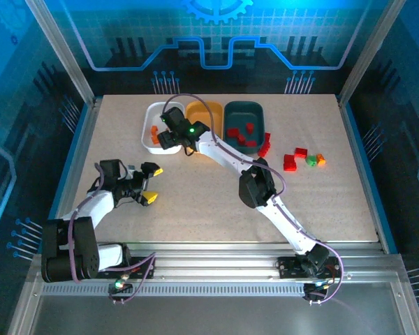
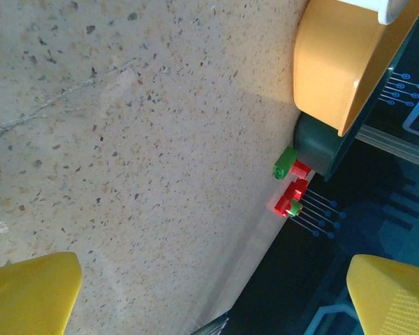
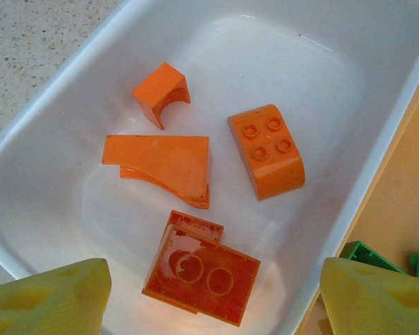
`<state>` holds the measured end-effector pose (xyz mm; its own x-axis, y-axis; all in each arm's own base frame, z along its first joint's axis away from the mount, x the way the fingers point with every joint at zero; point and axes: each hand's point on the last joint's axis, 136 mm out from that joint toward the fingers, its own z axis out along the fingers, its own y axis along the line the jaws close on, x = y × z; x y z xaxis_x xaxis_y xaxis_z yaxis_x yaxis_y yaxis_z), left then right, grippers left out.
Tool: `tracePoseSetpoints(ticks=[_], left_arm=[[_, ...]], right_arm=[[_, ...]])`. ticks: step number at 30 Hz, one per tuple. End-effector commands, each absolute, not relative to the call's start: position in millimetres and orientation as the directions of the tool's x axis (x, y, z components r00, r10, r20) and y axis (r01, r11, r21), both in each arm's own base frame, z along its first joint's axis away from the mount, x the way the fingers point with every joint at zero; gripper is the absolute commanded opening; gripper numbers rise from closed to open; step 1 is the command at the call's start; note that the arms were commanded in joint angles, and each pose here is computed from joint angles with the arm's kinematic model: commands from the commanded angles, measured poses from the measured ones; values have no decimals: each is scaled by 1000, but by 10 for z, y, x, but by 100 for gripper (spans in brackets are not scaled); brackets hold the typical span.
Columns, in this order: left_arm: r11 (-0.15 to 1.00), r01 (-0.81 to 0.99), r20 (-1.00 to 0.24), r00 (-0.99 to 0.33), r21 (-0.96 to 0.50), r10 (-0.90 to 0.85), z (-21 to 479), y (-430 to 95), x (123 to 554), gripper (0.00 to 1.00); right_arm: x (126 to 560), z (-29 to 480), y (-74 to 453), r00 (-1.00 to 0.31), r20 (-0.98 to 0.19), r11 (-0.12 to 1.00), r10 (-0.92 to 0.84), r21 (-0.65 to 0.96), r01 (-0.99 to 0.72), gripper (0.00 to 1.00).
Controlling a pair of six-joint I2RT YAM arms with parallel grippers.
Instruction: Sort the legos into containers by color
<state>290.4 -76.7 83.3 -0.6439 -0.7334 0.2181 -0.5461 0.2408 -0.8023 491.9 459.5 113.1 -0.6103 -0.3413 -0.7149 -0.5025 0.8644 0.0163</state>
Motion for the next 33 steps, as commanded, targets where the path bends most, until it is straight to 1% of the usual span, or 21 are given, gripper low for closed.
tracePoseSetpoints(ticks=[1, 3, 4, 5, 7, 10, 14, 18, 22, 25, 29, 33], left_arm=[[239, -480, 184, -678, -844, -711, 1070, -812, 2962, 99], [258, -454, 159, -696, -853, -700, 1141, -873, 2941, 99], [273, -441, 142, -706, -855, -694, 1168, -910, 2927, 99], [296, -422, 119, -721, -857, -683, 1199, -964, 2906, 99], [341, -395, 78, -743, -853, -665, 1233, -1079, 2861, 99], [406, -341, 19, -784, -848, -621, 1281, -1322, 2809, 99], [481, -266, -41, -842, -836, -538, 1297, -1699, 2754, 99], [528, -196, -76, -890, -826, -450, 1271, -2099, 2722, 99], [557, -130, -107, -922, -820, -373, 1277, -2475, 2758, 99], [559, -108, -111, -933, -822, -343, 1296, -2696, 2824, 99], [566, -103, -102, -942, -818, -319, 1281, -2864, 2901, 99], [569, -125, -78, -944, -813, -320, 1250, -2924, 2971, 99]], right_arm=[[4876, 1912, 4482, -541, -781, 870, -312, -7, -492, 79], [4809, 2154, 4320, -535, -790, 887, -300, -24, -461, 77], [4759, 2156, 4221, -543, -781, 892, -308, -40, -450, 76], [4699, 2294, 4107, -532, -794, 899, -296, -44, -435, 76], [4572, 2474, 3861, -524, -810, 909, -263, -26, -415, 76], [4373, 2446, 3326, -577, -791, 937, -202, 16, -349, 76], [4100, 2149, 2451, -659, -741, 978, -126, 20, -209, 76], [3782, 1834, 1595, -723, -691, 997, -18, 38, -61, 76], [3523, 1636, 825, -759, -644, 995, 94, 33, 96, 76], [3327, 1509, 239, -776, -583, 961, 241, 31, 275, 76], [3192, 1337, -277, -749, -527, 895, 401, 53, 442, 77], [3221, 1128, -487, -736, -466, 853, 491, 87, 514, 77]])
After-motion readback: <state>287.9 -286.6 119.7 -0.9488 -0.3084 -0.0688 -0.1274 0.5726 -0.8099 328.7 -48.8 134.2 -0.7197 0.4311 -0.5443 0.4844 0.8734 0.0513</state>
